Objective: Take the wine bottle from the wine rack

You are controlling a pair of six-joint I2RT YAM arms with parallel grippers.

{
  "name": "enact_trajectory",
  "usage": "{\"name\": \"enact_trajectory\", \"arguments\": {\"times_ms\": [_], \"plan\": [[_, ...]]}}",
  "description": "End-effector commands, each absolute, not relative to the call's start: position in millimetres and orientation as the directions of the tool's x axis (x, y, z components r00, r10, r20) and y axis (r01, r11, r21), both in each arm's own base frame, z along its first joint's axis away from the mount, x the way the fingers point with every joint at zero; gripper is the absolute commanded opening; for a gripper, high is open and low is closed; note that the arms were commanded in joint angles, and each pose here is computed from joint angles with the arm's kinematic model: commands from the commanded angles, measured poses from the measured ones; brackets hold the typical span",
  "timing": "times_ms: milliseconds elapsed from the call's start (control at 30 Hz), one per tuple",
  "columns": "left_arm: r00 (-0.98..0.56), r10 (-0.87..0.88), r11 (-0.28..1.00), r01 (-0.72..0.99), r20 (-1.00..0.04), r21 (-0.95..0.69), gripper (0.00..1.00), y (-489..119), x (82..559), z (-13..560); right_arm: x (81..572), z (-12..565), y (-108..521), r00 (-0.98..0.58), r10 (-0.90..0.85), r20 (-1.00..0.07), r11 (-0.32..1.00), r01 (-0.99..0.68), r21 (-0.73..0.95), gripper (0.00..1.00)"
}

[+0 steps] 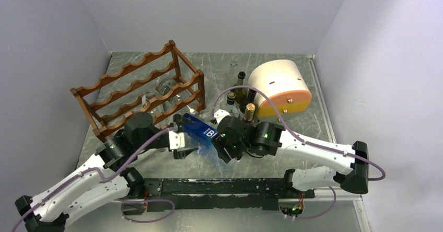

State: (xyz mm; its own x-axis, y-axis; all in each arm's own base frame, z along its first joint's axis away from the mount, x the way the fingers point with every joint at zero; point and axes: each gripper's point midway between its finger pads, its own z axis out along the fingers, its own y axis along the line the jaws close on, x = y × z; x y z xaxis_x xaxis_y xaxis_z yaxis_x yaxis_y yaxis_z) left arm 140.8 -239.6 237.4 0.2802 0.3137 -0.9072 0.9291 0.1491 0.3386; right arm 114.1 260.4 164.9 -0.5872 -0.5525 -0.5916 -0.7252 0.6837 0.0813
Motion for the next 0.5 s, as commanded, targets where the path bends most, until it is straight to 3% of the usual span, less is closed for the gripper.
{"name": "enact_trajectory", "arguments": {"times_ms": [0,233,367,467], "plan": [[0.437,0.361,0.047,0.874,-0.824,0.484,0.93,-251,132,233,128,222,303,-0.579,-0.374,-0.724,0.679,-0.703,0.211,0.0],[0.551,0.421,0.032,0.785,-0.721,0.619,0.99,-273,121,214,129,225,307,-0.605,-0.345,-0.717,0.684,-0.685,0.25,0.0],[0.54,0.474,0.009,0.787,-0.695,0.617,0.99,-277,121,195,130,226,307,-0.618,-0.324,-0.716,0.688,-0.674,0.271,0.0],[0.503,0.537,0.074,0.772,-0.677,0.632,0.99,-276,134,188,130,229,311,-0.617,-0.313,-0.722,0.679,-0.677,0.285,0.0]]}}
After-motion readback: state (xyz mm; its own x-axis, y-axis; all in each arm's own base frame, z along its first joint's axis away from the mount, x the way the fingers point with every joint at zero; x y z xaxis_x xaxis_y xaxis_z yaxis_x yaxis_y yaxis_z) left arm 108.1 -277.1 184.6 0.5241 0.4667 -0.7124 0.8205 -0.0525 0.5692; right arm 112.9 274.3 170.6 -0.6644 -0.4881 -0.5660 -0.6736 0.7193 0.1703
